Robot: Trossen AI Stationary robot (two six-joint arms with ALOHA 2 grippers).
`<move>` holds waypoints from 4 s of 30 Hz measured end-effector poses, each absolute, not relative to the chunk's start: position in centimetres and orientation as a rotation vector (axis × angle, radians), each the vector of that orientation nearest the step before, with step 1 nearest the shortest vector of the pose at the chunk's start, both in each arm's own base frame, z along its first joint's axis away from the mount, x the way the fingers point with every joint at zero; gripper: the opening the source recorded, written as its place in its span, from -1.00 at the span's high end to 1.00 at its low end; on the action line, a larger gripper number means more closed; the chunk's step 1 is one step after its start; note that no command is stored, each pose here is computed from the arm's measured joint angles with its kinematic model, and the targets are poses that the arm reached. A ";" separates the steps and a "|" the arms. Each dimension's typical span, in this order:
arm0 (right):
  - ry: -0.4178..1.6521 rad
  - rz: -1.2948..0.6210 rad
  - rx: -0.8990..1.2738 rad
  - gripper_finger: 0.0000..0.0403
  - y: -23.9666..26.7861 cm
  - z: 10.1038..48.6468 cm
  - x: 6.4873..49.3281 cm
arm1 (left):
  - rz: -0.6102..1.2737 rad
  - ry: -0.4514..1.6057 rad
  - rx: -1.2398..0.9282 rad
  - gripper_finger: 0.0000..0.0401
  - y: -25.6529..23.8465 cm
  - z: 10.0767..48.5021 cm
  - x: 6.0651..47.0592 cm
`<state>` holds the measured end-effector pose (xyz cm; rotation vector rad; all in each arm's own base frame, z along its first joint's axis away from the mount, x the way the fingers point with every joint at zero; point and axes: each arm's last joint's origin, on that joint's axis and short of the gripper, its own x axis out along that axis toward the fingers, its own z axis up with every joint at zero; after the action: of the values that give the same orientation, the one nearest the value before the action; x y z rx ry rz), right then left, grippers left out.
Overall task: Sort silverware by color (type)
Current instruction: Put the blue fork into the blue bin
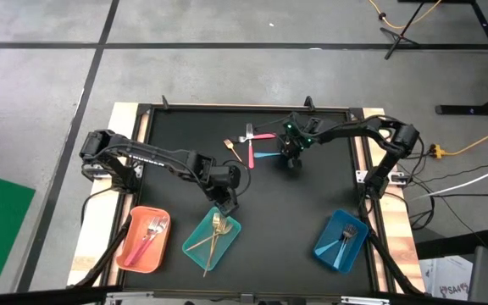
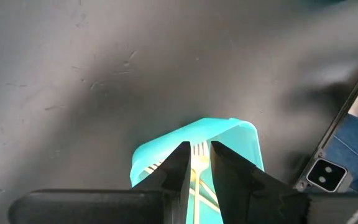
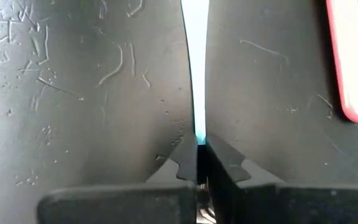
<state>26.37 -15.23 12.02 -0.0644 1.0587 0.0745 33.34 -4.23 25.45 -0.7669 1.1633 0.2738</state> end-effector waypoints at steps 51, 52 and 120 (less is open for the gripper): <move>0.913 0.659 -0.026 1.00 7.6 27.3 16.6 | 0.359 0.955 -0.481 0.72 -0.5 30.7 29.8; 0.939 0.670 -0.020 1.00 8.1 27.2 16.3 | 0.359 0.955 -0.481 0.72 -0.5 30.7 29.8; 1.126 0.856 -0.134 0.99 12.9 19.8 11.3 | 0.363 0.947 -0.489 0.72 -0.5 30.7 29.9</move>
<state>11.27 12.93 19.84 -0.1337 1.1263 0.8563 29.85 -0.47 30.74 -0.4894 0.9472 0.3626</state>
